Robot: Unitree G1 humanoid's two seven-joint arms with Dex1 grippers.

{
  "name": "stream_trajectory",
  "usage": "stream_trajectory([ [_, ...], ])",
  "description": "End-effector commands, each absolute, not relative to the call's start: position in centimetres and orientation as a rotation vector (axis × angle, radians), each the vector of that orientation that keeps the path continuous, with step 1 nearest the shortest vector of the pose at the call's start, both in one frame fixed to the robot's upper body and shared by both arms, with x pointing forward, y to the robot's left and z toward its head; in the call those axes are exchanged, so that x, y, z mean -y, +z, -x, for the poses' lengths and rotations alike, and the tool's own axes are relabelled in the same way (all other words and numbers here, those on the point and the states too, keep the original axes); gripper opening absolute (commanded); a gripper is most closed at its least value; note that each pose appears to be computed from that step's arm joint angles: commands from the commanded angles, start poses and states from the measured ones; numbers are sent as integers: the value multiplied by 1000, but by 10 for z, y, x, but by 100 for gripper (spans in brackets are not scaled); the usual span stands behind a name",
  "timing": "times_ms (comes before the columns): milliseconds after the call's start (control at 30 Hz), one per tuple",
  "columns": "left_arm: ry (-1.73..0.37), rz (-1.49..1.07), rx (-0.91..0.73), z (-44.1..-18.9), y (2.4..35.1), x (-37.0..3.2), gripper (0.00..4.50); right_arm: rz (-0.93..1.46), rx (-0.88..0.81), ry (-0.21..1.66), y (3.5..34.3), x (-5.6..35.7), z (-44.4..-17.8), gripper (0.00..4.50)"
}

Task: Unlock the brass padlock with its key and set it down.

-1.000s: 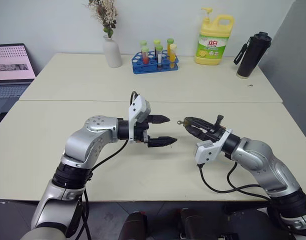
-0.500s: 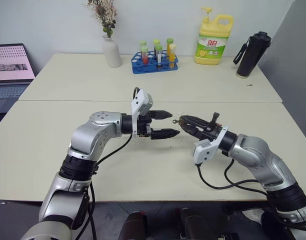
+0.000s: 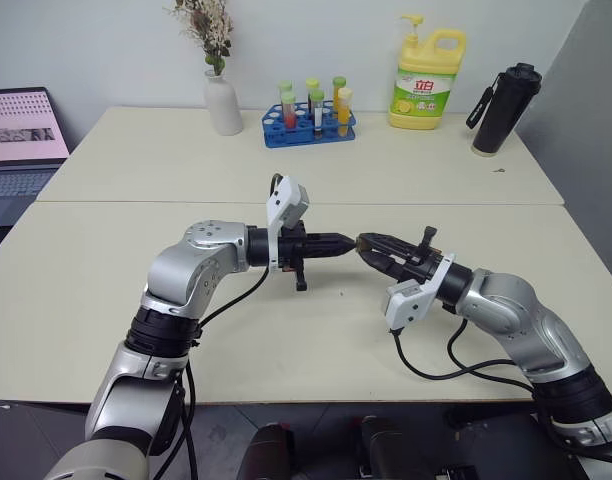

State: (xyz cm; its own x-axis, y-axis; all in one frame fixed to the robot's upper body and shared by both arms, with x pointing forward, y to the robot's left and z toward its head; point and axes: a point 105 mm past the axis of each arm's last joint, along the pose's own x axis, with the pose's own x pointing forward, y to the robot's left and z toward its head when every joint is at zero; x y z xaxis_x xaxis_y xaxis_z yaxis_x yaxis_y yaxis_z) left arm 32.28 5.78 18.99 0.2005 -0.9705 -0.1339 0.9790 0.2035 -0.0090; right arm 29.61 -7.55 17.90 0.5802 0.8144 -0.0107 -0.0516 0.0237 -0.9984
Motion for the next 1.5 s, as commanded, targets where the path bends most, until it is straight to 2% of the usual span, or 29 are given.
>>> stream_trajectory([
  [33, -1392, -104, -74, -319, 200, -53, 0, 1375, 778, 745, 194, 71, -292, 92],
  [267, -1390, -109, -84, -318, 198, -56, 0, 1363, 784, 744, 195, 71, -292, 92],
  [400, -1407, -130, -38, -315, 201, -55, 0, 1345, 782, 745, 196, 71, -293, 92],
  [500, -1433, -194, 39, -310, 204, -54, 0, 1329, 787, 744, 197, 71, -292, 92],
  [767, -1443, -633, 321, -301, 198, -52, 0, 1295, 790, 736, 200, 71, -293, 92],
  [1033, -1389, -740, 487, -307, 202, -48, 0, 1290, 791, 732, 201, 71, -293, 92],
  [1133, -1361, -710, 511, -311, 207, -47, 0, 1289, 789, 733, 201, 71, -293, 92],
  [1300, -1377, -527, 365, -314, 205, -47, 0, 1288, 789, 734, 201, 71, -293, 92],
  [1400, -1367, -456, 318, -317, 210, -48, 57, 1290, 788, 735, 201, 71, -293, 92],
  [1500, -1350, -373, 254, -322, 214, -52, 145, 1290, 786, 737, 201, 71, -293, 92],
])
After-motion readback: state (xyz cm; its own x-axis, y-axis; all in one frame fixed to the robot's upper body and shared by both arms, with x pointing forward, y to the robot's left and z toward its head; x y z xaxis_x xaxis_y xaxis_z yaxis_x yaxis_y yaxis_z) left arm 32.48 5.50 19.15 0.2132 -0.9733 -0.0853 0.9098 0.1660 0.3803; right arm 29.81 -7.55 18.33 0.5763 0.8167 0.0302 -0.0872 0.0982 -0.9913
